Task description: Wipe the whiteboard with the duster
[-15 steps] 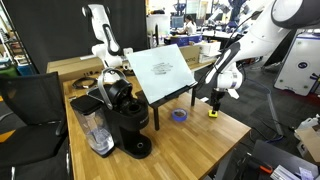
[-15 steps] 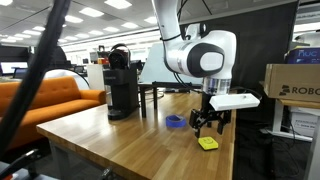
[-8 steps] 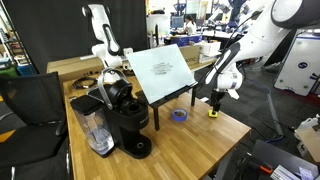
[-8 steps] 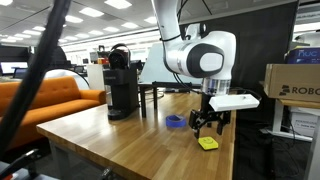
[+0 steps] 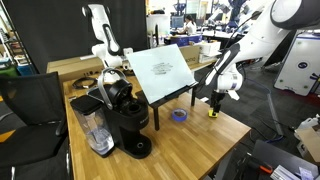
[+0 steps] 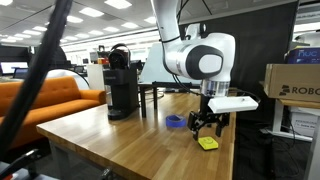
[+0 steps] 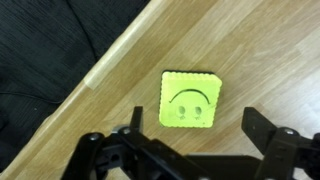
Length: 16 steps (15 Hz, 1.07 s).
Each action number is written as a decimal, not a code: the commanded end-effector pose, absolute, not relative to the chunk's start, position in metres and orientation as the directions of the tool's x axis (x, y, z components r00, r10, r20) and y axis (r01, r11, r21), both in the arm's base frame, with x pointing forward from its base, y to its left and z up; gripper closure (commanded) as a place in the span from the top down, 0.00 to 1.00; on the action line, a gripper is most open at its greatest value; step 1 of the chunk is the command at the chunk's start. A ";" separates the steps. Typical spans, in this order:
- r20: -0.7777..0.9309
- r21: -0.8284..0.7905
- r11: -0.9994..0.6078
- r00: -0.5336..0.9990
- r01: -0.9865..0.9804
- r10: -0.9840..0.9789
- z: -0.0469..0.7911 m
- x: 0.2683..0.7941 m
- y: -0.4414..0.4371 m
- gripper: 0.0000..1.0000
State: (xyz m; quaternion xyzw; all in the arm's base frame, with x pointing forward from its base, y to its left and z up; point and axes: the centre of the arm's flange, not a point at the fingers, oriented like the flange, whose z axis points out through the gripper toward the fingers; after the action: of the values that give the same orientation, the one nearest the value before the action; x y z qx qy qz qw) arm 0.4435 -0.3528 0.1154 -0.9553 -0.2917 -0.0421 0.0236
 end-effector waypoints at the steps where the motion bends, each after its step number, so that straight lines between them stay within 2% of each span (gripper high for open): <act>1: 0.094 -0.020 -0.822 0.820 0.569 0.565 0.112 0.441 -0.350 1.00; 16: 0.089 -0.008 -0.821 0.818 0.571 0.568 0.105 0.437 -0.350 1.00</act>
State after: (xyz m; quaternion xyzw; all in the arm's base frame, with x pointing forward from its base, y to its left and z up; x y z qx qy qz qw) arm 0.4398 -0.3489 0.1092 -0.9551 -0.2925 -0.0384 0.0280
